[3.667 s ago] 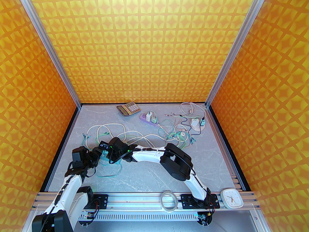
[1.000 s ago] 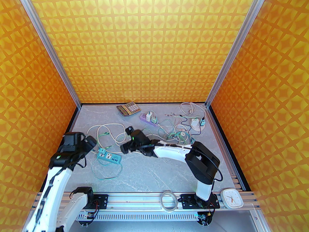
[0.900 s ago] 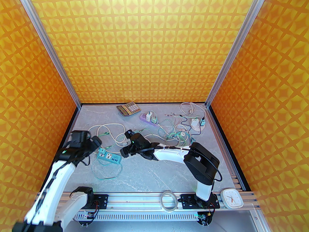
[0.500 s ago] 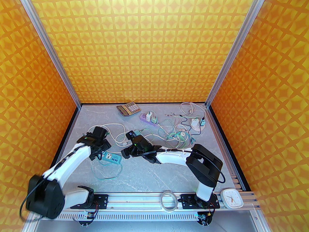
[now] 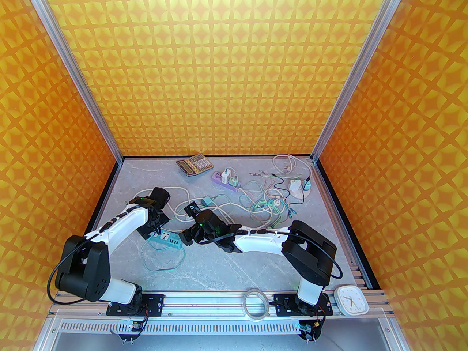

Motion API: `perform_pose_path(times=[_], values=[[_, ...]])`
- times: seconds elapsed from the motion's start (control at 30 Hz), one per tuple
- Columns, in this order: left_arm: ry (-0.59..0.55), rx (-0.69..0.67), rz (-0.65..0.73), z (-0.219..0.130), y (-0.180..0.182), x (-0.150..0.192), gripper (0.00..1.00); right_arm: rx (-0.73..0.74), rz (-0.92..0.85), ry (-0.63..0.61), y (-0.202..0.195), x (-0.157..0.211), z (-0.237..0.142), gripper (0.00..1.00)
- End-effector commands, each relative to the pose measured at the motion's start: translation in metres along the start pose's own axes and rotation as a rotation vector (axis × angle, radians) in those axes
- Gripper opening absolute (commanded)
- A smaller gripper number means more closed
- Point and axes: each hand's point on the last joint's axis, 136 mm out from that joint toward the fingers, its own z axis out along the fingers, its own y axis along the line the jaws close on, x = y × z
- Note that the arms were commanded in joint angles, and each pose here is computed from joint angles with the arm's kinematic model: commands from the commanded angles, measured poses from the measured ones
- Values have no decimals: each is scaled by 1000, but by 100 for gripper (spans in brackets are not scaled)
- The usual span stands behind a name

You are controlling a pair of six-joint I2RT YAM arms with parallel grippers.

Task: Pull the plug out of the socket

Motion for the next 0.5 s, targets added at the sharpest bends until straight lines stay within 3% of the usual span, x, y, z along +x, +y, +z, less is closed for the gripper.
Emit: perform_pose_path(times=[0.0,0.13,0.4,0.47], values=[[-8,-15,-13,-7,2,-2,66,21,-20,-38,-3,-10,-7,99],[-13,-7,-15,-8,6,-1,56,18,-20,-35,-2,-9,-6,99],[1,-24,-11,-1,11,5,52,-41,-66,-51,17,-9,-5,99],[-1,-19,-14,0,10,4,47,-82,-75,-58,26,-10,-4,96]])
